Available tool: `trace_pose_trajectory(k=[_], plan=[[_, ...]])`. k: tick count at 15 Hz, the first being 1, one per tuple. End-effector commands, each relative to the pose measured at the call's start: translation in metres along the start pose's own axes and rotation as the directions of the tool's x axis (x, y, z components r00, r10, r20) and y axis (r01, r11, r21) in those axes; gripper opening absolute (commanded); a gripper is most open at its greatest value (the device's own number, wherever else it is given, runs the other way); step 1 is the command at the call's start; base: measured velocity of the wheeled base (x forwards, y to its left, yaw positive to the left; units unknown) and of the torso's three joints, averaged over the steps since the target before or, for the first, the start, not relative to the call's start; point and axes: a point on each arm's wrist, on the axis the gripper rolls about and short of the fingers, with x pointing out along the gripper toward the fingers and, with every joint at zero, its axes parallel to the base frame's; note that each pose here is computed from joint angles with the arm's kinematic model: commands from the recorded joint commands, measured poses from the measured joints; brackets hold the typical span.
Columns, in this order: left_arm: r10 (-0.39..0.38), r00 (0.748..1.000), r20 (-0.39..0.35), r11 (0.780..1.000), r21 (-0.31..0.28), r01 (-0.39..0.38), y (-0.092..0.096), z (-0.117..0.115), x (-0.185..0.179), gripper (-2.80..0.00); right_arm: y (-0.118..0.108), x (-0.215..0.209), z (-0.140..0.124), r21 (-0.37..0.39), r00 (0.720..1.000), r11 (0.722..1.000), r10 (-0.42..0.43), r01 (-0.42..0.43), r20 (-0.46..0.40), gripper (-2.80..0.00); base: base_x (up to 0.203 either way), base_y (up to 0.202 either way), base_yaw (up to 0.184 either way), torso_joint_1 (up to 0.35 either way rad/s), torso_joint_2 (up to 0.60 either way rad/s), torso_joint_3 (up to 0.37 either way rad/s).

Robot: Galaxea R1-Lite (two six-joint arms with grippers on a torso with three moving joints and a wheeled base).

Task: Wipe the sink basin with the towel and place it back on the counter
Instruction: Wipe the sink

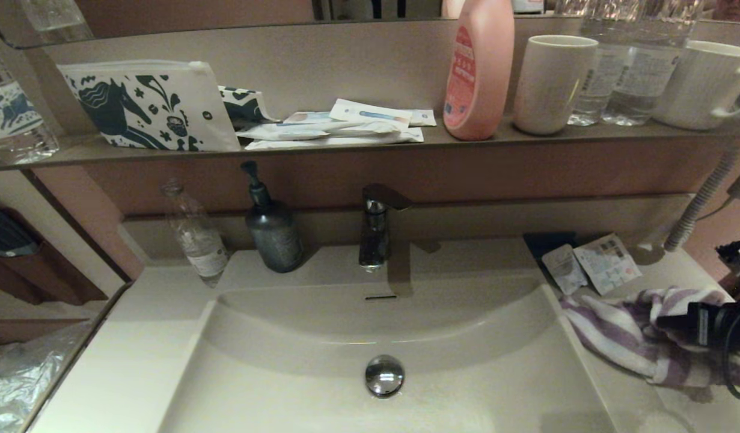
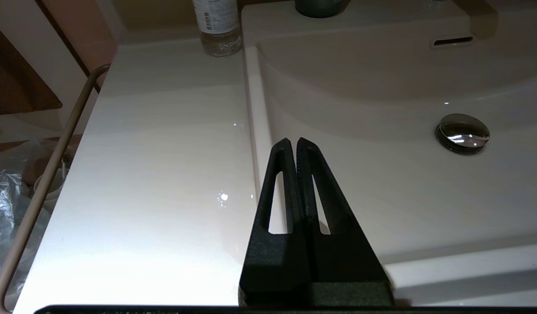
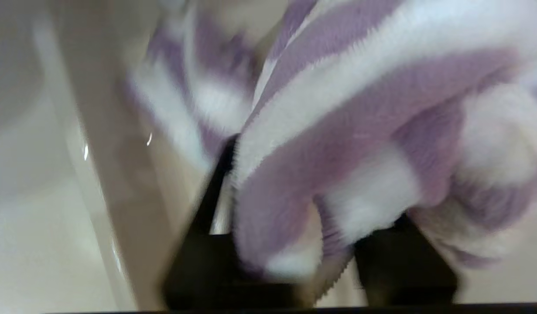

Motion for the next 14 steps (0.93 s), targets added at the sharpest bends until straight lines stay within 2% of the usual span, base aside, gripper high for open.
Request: trace_pose_trajectory(k=[1,7,11,14], plan=[[0.0,1.0,-0.001,1.0,0.0,0.0,0.0,0.0,0.0,-2.8,0.003,-0.007,0.016,0.016,0.999,0.999,-0.046,0.046,0.001,0.0,0.0,0.0,0.0,0.0,0.0,0.0],[0.0,1.0,-0.001,1.0,0.0,0.0,0.0,0.0,0.0,-2.8,0.011,-0.037,0.046,0.204,0.996,0.976,-0.063,0.075,-0.068,0.0,0.0,0.0,0.0,0.0,0.0,0.0],[0.0,1.0,-0.001,1.0,0.0,0.0,0.0,0.0,0.0,-2.8,0.016,-0.047,0.067,0.25,0.977,0.959,-0.088,0.136,-0.195,0.0,0.0,0.0,0.0,0.0,0.0,0.0],[0.0,1.0,-0.001,1.0,0.0,0.0,0.0,0.0,0.0,-2.8,0.019,-0.051,0.079,0.25,0.972,0.951,-0.134,0.18,-0.193,0.0,0.0,0.0,0.0,0.0,0.0,0.0]])
